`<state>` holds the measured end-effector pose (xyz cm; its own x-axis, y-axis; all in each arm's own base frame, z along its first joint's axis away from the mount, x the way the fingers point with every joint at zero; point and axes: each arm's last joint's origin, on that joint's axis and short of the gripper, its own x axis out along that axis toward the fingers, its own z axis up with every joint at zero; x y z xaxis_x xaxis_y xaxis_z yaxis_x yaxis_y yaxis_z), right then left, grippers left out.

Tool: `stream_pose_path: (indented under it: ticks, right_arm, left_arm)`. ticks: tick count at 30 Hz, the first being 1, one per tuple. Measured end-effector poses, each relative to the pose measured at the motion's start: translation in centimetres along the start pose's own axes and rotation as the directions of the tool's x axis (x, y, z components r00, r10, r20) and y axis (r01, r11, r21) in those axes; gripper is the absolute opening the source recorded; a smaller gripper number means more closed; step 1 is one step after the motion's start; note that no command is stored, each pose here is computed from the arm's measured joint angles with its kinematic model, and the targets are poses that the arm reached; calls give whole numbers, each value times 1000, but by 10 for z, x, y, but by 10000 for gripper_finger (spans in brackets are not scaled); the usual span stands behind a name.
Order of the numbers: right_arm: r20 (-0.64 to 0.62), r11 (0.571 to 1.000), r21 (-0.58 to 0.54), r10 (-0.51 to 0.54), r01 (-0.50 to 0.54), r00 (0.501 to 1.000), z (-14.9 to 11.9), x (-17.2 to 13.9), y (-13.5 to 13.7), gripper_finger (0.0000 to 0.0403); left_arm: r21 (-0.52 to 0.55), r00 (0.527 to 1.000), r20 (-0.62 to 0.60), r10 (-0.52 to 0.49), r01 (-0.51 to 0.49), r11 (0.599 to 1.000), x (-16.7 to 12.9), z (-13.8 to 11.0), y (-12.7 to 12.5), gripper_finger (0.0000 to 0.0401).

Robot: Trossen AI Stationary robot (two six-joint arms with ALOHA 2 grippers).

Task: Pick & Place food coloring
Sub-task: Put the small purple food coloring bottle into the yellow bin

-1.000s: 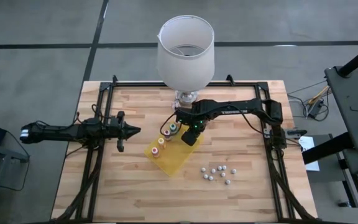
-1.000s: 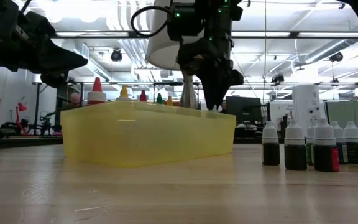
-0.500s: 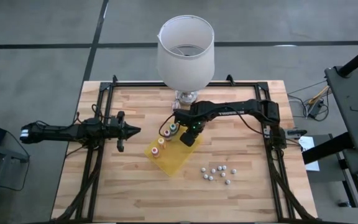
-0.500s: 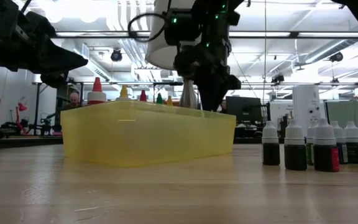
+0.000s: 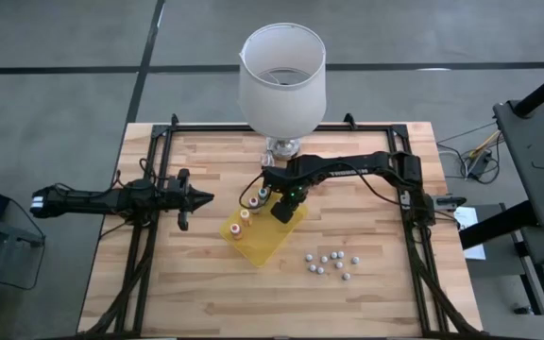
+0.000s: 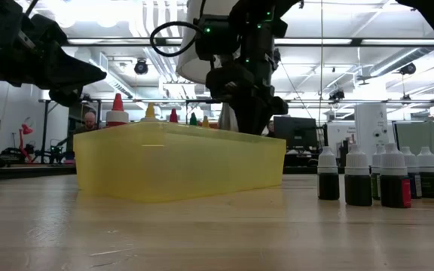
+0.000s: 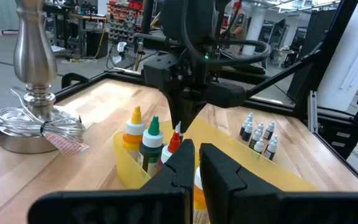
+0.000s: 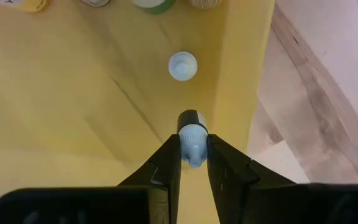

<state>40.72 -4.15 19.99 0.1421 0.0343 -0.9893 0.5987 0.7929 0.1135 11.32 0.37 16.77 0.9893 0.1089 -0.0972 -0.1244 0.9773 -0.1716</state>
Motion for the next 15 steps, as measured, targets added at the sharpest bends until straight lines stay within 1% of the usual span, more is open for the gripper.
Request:
stream_pose_path:
  ticks: [4,10,15]
  right_arm:
    - [-17,1000,1,-10,10,1000,1,9,0,59]
    - [-20,1000,1,-12,12,1000,2,12,0,59]
    - [-26,1000,0,-16,16,1000,4,21,1,59]
  left_arm:
    - [0,1000,0,0,0,1000,0,0,0,0]
    - [1,1000,-2,1,-1,1000,0,0,0,0]
    - [0,1000,-2,0,0,1000,0,0,0,0]
